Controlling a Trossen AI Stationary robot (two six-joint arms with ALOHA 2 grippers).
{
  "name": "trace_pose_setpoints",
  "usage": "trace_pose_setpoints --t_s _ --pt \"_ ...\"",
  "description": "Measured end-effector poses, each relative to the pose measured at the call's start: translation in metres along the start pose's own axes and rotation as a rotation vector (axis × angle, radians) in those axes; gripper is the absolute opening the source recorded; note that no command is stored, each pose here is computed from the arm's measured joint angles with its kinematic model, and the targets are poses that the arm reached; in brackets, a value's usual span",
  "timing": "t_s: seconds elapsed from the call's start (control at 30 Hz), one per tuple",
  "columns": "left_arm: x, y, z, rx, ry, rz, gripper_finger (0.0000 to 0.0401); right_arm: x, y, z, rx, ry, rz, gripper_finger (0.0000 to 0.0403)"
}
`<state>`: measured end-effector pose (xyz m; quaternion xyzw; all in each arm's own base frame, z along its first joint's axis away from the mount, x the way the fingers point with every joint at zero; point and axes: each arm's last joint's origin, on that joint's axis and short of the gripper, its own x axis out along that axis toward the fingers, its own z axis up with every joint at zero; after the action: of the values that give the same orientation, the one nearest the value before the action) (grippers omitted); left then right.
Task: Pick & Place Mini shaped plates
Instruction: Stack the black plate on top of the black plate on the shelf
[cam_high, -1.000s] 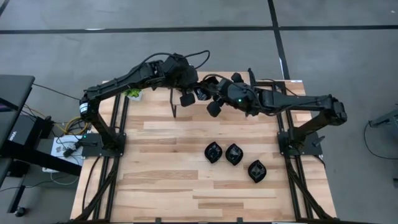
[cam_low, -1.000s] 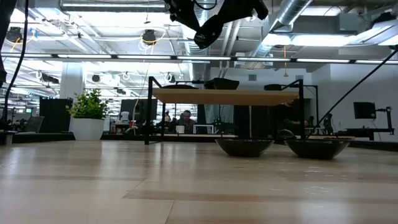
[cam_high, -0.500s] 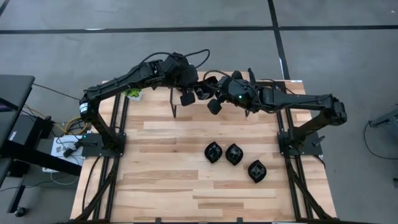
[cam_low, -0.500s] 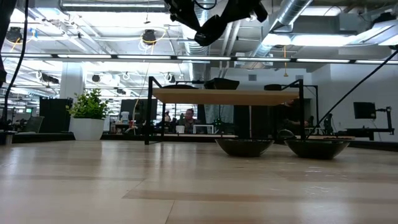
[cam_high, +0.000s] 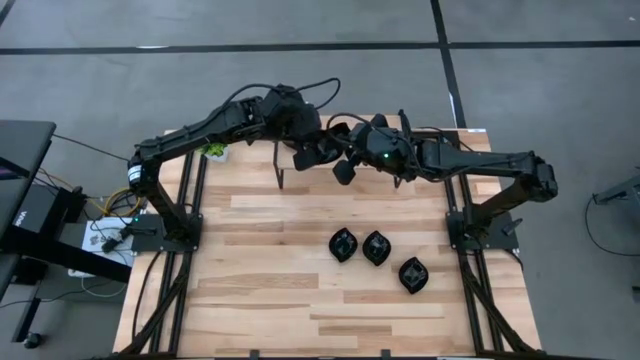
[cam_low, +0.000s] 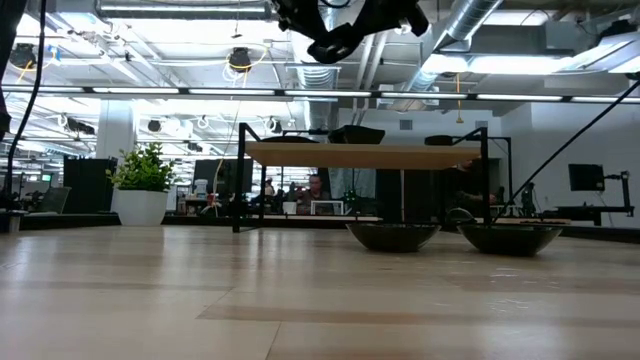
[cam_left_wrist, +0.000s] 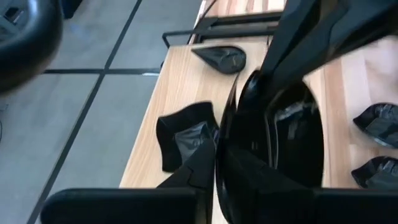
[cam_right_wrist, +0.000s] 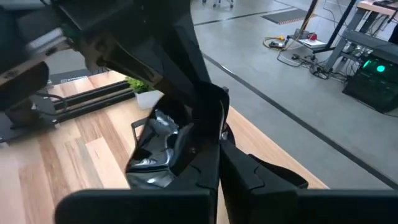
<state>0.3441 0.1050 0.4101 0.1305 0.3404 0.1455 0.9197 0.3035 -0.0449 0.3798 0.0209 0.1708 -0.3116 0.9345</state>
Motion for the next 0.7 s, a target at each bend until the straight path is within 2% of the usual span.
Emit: trace_pose_setpoints --t_s 0.27,0.53,0.7 --pt "-0.011 0.004 0.002 -0.006 -0.032 0.02 0.0097 0.0 0.0 0.0 0.0 0.0 0.0 0.0001" --pt "-0.053 0.014 0.008 0.01 -0.136 0.096 0.0157 0.0 0.0 -0.001 0.01 0.006 0.001 0.0001" --pt "-0.082 0.018 0.008 -0.102 -0.208 0.098 0.017 0.002 -0.003 0.0 0.064 0.0 -0.014 0.0001"
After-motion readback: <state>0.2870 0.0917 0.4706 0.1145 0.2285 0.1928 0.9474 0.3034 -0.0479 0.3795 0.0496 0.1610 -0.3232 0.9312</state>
